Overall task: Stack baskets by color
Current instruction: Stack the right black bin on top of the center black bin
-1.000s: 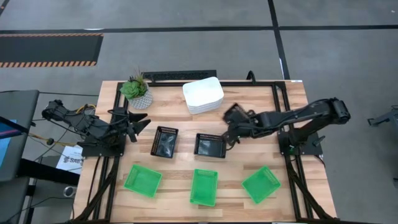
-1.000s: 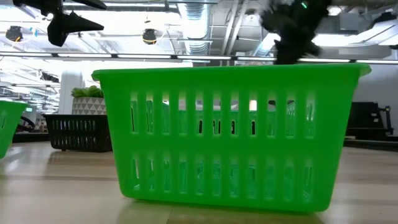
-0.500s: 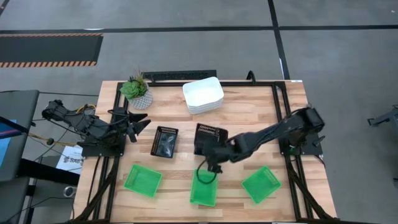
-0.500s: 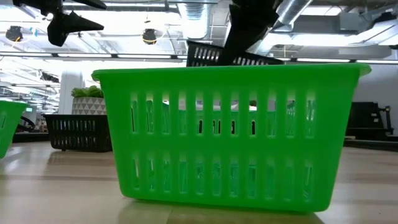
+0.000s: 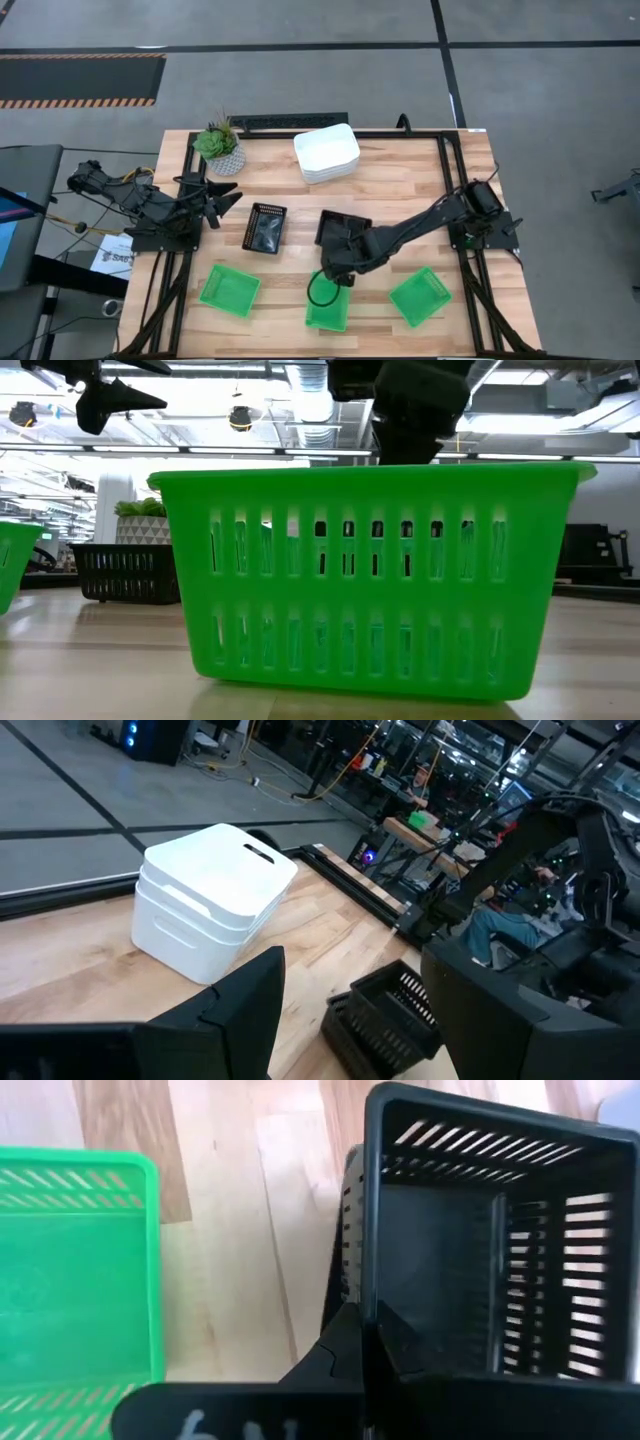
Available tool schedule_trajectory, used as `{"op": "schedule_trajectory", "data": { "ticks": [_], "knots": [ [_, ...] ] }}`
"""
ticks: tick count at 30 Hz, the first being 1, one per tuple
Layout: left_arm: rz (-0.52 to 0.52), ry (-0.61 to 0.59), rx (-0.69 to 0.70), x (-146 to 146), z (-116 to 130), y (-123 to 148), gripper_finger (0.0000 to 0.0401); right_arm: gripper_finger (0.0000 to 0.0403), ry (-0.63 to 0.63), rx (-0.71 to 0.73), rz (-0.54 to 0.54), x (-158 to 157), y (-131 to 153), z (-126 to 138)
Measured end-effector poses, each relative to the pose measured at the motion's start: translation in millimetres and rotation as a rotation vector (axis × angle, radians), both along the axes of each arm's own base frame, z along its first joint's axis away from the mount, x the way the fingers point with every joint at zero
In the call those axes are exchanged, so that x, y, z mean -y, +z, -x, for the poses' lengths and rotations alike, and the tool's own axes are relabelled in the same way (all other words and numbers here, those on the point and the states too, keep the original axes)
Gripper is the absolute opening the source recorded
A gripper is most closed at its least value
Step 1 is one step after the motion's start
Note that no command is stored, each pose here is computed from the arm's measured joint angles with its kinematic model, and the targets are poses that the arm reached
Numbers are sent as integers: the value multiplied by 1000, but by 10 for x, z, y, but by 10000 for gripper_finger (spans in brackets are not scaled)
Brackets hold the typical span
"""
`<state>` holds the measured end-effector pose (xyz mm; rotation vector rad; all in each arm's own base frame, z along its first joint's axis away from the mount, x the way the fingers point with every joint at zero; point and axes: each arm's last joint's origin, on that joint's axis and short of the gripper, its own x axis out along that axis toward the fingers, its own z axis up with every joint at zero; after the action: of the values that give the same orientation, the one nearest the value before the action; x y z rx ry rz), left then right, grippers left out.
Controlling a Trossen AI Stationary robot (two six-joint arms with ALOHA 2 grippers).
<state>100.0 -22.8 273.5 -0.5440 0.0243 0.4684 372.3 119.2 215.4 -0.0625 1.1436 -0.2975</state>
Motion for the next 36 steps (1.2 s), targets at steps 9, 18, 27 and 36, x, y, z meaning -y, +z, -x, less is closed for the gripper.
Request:
{"op": "schedule_trajectory", "data": {
  "ticks": [9,18,27,36],
  "knots": [
    [-1,0,-1,0,0,-1,224,14,-63,-6,-71,197,15,-53],
    [-5,-1,-3,0,0,-1,224,15,-156,11,-131,296,14,-84],
    [-17,-2,-9,0,0,-1,224,26,-170,-4,-132,347,-81,-82],
    [-17,-2,-9,0,0,-1,224,28,-156,-2,-151,400,-258,-63]
  ]
}}
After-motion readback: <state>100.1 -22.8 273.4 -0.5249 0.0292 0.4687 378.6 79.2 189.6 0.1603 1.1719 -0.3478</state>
